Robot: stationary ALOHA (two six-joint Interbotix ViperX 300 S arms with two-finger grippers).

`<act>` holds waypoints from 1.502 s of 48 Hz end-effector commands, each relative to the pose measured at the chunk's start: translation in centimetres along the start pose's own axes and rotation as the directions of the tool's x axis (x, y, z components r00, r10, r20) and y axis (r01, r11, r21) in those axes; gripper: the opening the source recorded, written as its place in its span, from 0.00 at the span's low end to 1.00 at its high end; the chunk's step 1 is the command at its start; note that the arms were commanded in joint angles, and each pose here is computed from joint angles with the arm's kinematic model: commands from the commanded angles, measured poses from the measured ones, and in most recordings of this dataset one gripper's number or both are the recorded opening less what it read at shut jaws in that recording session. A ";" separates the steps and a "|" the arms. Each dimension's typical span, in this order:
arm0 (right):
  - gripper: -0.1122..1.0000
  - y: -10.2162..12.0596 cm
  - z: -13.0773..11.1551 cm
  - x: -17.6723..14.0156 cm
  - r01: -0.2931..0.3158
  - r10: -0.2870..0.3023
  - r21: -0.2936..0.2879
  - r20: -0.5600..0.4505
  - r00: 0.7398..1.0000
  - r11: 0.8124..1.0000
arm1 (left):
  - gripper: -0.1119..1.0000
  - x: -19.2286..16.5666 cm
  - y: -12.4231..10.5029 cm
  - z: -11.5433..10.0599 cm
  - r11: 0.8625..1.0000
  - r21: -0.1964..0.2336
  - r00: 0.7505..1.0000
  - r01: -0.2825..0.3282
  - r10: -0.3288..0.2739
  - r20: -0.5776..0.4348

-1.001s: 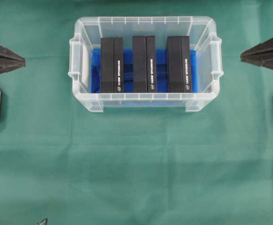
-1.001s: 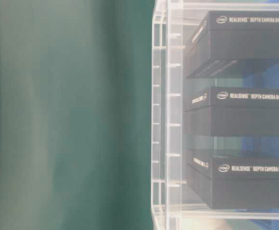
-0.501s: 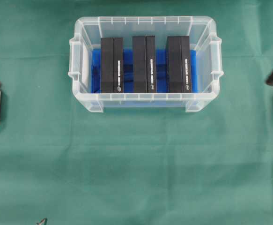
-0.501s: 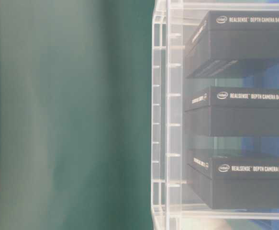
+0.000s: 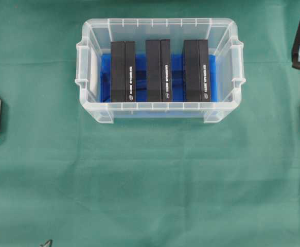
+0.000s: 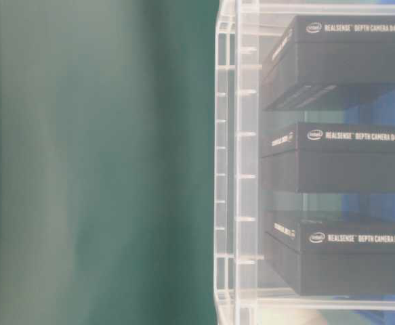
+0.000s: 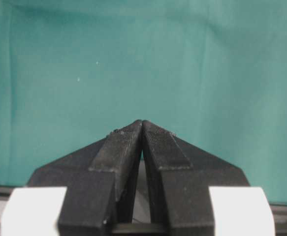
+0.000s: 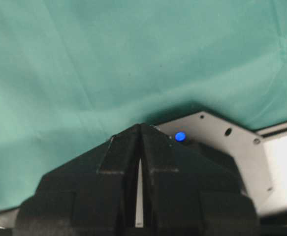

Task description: Take the box out of the case with the right arm.

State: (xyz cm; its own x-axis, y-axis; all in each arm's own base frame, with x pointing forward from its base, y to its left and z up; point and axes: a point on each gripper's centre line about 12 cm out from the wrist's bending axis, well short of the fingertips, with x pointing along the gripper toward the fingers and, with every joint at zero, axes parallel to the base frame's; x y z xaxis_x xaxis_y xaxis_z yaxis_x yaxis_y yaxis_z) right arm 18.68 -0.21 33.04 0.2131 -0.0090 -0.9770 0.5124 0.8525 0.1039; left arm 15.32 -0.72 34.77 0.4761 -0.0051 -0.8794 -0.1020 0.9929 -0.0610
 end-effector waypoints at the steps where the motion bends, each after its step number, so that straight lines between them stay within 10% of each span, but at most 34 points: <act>1: 0.11 0.2 0.5 -0.6 -0.006 0.005 0.081 0.015 1.000 0.997 | 0.12 -0.5 -0.1 0.6 1.000 0.003 1.000 0.004 -0.004 0.020; 10: 0.11 0.3 0.6 -0.4 0.020 -0.016 0.416 -0.014 1.000 0.909 | 0.12 -0.5 -0.1 0.5 1.000 0.003 1.000 0.003 -0.003 0.018; 20: 0.11 0.1 0.4 -0.4 0.042 -0.030 0.718 -0.031 0.999 0.695 | 0.12 -0.5 -0.1 0.5 1.000 0.002 1.000 0.004 -0.004 0.015; 24: 0.11 0.1 0.5 -0.4 0.042 -0.033 0.767 -0.027 0.999 0.640 | 0.12 -0.5 -0.1 0.5 1.000 0.002 1.000 0.004 -0.004 0.015; 42: 0.11 -2.3 2.5 -0.1 0.063 -0.121 0.811 0.010 0.993 0.582 | 0.12 -0.5 -0.1 0.5 1.000 0.003 1.000 0.002 -0.002 0.014; 72: 0.11 -6.3 5.2 0.4 0.061 -0.153 0.826 0.031 0.988 0.560 | 0.12 -0.5 -0.1 0.4 1.000 0.003 1.000 0.002 -0.002 0.009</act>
State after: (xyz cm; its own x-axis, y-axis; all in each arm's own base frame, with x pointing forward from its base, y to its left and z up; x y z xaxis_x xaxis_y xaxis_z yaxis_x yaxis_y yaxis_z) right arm 19.75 -8.17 32.19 0.1297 -0.1447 -0.9809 0.9911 0.0495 0.1238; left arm 15.22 -0.73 34.72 0.4680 -0.0052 -0.8837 -0.1013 0.9931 -0.0595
